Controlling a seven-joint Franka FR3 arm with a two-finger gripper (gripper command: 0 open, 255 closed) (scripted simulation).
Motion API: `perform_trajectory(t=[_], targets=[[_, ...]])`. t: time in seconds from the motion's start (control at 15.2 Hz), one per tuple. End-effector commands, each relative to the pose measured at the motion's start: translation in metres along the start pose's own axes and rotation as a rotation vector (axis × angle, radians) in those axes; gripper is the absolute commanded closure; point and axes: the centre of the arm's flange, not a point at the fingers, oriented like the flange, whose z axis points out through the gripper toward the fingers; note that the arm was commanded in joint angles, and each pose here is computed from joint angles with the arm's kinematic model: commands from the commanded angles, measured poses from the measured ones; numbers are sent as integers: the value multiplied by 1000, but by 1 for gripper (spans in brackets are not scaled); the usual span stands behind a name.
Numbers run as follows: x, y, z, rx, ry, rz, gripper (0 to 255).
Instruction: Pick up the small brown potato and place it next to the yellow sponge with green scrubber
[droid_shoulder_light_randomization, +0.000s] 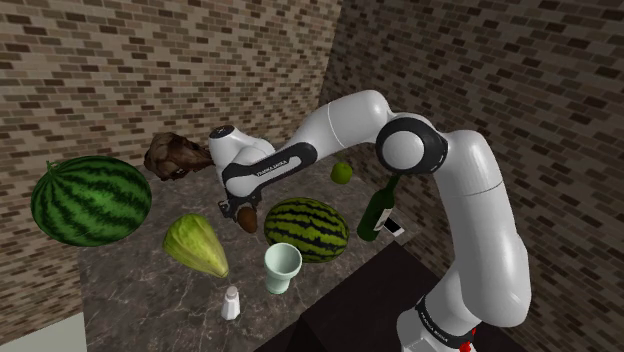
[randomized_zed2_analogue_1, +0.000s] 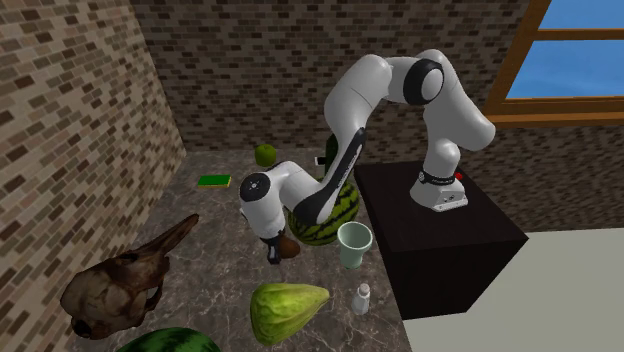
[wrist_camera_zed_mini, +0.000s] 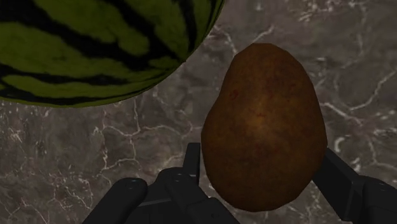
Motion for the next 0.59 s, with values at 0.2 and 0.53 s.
perform_trajectory(t=[0.2, 0.53], targets=[[-2, 7, -26, 0, 0, 0, 255], [-3, 13, -52, 0, 0, 0, 255]])
